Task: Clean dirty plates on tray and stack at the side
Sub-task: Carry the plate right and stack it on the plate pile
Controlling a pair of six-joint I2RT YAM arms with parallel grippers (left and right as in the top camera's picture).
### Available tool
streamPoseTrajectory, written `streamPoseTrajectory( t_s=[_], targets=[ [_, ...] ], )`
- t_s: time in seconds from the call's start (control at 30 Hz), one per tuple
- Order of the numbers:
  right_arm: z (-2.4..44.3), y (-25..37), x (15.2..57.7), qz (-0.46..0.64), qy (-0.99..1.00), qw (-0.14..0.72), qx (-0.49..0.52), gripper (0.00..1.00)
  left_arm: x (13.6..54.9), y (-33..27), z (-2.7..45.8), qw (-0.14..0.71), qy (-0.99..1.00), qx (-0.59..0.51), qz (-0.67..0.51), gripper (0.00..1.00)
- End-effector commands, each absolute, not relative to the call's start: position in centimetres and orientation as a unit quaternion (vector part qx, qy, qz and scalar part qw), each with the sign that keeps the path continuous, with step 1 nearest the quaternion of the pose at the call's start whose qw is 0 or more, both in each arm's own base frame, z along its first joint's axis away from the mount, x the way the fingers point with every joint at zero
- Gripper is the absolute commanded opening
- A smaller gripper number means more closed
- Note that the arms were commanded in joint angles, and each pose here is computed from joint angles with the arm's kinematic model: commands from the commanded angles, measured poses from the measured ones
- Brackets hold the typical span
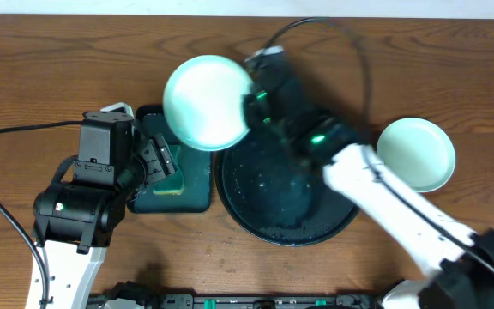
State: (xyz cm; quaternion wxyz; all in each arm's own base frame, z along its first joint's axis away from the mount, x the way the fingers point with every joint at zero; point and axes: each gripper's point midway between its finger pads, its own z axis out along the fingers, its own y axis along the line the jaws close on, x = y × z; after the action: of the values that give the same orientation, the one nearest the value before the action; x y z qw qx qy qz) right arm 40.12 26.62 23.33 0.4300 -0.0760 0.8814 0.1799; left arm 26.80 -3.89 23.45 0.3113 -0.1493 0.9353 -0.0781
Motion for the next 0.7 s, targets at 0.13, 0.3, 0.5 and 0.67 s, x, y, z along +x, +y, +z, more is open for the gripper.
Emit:
streamPoseTrajectory(
  t_s=[0.13, 0.3, 0.5, 0.67],
  targets=[
    [27.4, 10.1, 39.2, 0.136, 0.891, 0.413, 0.135, 0.01, 27.0, -3.8, 24.1, 0.319, 0.933, -0.146, -0.079, 0.8],
    [23.8, -3.4, 36.3, 0.037, 0.895, 0.333, 0.294, 0.01, 27.0, -3.8, 24.1, 0.319, 0.933, -0.146, -0.079, 0.8],
    [17.8, -13.9, 31.7, -0.027, 0.868, 0.228, 0.441, 0.01, 27.0, -3.8, 24.1, 0.319, 0.933, -0.146, -0.079, 0.8],
    [11.3, -17.2, 28.6, -0.045, 0.855, 0.139, 0.498, 0.01, 27.0, -3.8, 24.1, 0.319, 0.933, -0.146, -0.079, 0.8]
  ],
)
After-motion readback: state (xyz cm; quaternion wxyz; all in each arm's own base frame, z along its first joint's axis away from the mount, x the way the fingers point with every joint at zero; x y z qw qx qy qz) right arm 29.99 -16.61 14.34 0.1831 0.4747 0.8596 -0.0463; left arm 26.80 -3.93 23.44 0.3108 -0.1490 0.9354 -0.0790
